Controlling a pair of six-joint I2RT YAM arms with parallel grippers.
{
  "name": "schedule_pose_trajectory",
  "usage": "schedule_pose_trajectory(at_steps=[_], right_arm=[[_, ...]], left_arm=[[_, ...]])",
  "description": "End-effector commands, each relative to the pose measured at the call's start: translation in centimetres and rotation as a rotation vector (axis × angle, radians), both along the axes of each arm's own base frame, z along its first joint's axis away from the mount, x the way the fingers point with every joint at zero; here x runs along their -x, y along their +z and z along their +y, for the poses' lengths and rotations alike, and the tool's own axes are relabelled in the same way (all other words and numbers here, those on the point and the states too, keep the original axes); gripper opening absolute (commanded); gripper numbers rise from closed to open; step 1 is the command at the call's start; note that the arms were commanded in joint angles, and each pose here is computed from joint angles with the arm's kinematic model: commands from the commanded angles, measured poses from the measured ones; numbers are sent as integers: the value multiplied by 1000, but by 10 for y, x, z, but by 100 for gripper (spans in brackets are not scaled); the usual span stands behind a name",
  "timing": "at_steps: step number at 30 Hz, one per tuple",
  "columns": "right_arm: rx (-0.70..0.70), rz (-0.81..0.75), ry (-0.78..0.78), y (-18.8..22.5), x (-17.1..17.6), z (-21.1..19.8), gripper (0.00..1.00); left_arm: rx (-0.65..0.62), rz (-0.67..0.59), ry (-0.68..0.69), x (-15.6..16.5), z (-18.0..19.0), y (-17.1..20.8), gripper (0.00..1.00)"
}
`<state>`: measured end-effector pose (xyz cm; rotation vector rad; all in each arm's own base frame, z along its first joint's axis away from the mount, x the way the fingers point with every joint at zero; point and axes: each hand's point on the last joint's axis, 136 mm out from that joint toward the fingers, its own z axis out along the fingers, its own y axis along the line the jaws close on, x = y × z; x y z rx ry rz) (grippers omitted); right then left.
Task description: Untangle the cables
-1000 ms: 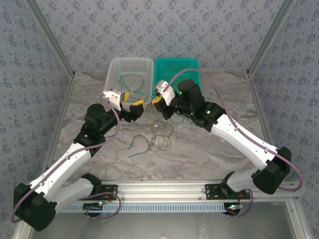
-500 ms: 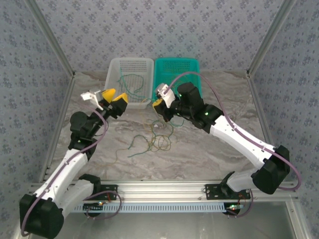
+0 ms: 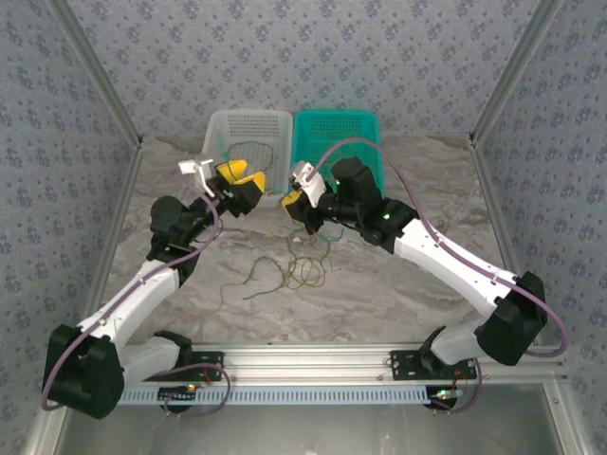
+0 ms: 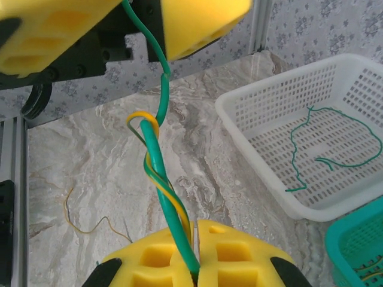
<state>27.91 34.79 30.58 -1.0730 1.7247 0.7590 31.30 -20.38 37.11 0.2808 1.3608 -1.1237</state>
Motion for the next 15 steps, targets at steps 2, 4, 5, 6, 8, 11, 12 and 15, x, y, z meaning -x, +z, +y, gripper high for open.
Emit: schedule_pose_trajectory(at_steps=[2, 4, 5, 6, 8, 11, 12, 15], right_arm=[[-56, -33, 32, 23, 5, 7, 0], [-64, -42, 24, 26, 3, 7, 0], [-64, -43, 22, 26, 3, 7, 0], [-68, -45, 19, 27, 3, 7, 0], [-73, -53, 1, 30, 0, 6, 0], [-76, -58, -29, 31, -6, 4, 0], [-77, -61, -39, 32, -7, 3, 0], [-76, -65, -76, 33, -12, 0, 0]], left_arm=[[21, -88, -41, 2, -9, 24, 73], [33, -81, -59, 0, -13, 21, 67], [37, -81, -67, 0, -14, 20, 61], [40, -78, -79, 0, -16, 20, 54], [34, -71, -93, 0, -20, 18, 43], [15, -67, -120, 4, -28, 18, 24], [8, -54, -118, 4, -29, 17, 11], [-12, -6, -79, -1, -28, 15, 0]])
